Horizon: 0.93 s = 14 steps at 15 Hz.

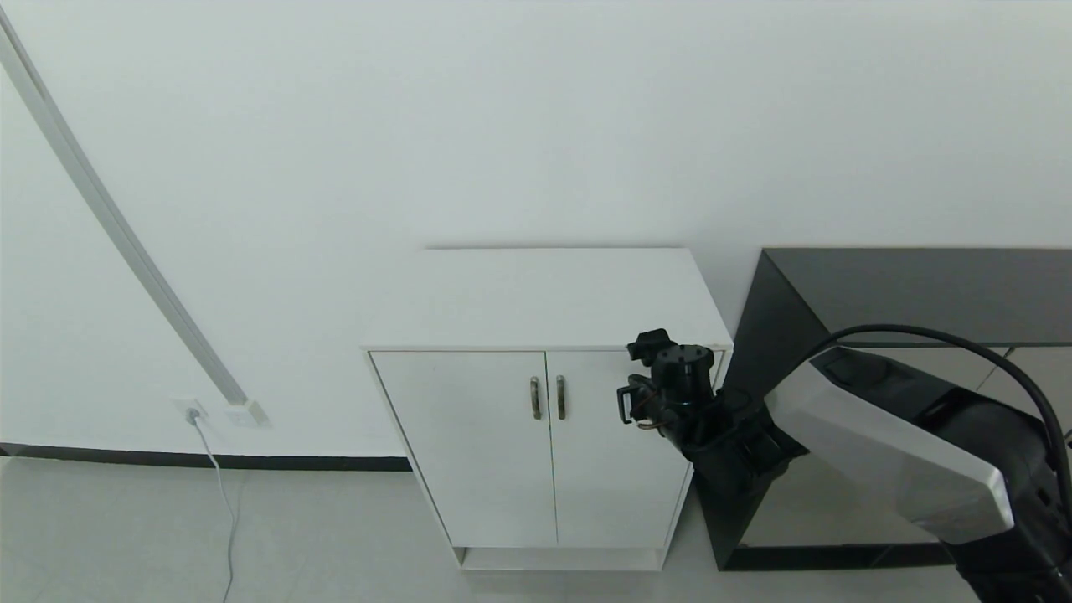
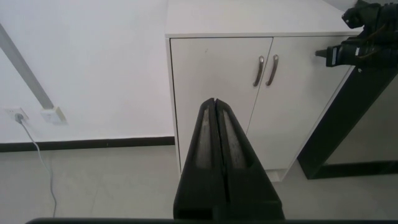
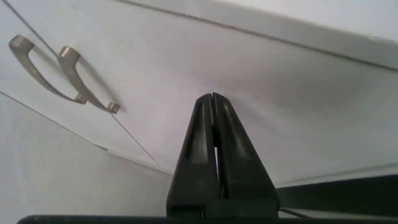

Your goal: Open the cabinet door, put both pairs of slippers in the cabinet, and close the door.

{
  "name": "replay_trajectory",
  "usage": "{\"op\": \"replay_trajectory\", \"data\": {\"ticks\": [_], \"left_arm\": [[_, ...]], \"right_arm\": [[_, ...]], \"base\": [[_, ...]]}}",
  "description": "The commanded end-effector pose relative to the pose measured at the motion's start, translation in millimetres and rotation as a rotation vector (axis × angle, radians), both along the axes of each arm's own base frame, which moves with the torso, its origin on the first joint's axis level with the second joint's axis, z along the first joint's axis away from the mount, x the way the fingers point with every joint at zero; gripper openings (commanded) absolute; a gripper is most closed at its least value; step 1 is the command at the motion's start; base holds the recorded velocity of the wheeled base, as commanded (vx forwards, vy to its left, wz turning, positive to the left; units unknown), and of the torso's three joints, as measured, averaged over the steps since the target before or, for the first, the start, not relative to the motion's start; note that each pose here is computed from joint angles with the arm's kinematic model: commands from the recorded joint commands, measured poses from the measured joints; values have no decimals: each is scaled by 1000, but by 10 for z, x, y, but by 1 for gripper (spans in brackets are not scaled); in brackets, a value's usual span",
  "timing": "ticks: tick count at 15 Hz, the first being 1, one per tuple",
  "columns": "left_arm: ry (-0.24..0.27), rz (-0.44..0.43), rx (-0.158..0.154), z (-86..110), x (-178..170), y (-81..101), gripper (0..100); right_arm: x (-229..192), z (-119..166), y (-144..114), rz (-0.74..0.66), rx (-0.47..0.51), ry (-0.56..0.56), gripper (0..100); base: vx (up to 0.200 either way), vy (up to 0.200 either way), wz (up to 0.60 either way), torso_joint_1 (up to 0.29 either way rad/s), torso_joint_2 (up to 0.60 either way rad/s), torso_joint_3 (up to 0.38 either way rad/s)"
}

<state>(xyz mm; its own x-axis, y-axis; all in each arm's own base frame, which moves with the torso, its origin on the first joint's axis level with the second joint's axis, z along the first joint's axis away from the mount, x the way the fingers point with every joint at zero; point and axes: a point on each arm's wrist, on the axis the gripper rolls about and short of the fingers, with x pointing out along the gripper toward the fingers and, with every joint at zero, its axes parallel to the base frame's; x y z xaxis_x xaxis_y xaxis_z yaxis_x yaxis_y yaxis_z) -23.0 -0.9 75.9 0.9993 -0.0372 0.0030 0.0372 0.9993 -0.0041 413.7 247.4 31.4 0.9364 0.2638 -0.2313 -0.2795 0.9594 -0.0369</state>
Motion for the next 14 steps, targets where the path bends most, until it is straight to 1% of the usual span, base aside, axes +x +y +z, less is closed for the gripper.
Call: {"op": "replay_trajectory", "data": {"ticks": [1, 2, 3, 4, 8, 11, 14], "left_arm": [[1, -1, 0, 0, 1, 0, 0], [1, -1, 0, 0, 1, 0, 0], [1, -1, 0, 0, 1, 0, 0], [1, -1, 0, 0, 1, 0, 0], [1, -1, 0, 0, 1, 0, 0], [1, -1, 1, 0, 1, 0, 0], [1, -1, 1, 0, 1, 0, 0]], "right_arm": [[-185, 131, -134, -5, 11, -18, 0], [-219, 127, -162, -6, 11, -18, 0], [-312, 158, -267, -15, 18, -30, 0], [-442, 198, -419, -31, 22, -38, 0], [-718, 402, -900, -112, 16, -47, 0], [-872, 558, -1306, -231, 5, -48, 0], [-1109, 707, -1815, -373, -4, -44, 0]], "base": [[0, 0, 0, 0, 0, 0], [0, 0, 0, 0, 0, 0], [0, 0, 0, 0, 0, 0], [0, 0, 0, 0, 0, 0], [0, 0, 0, 0, 0, 0], [0, 0, 0, 0, 0, 0], [0, 0, 0, 0, 0, 0]]}}
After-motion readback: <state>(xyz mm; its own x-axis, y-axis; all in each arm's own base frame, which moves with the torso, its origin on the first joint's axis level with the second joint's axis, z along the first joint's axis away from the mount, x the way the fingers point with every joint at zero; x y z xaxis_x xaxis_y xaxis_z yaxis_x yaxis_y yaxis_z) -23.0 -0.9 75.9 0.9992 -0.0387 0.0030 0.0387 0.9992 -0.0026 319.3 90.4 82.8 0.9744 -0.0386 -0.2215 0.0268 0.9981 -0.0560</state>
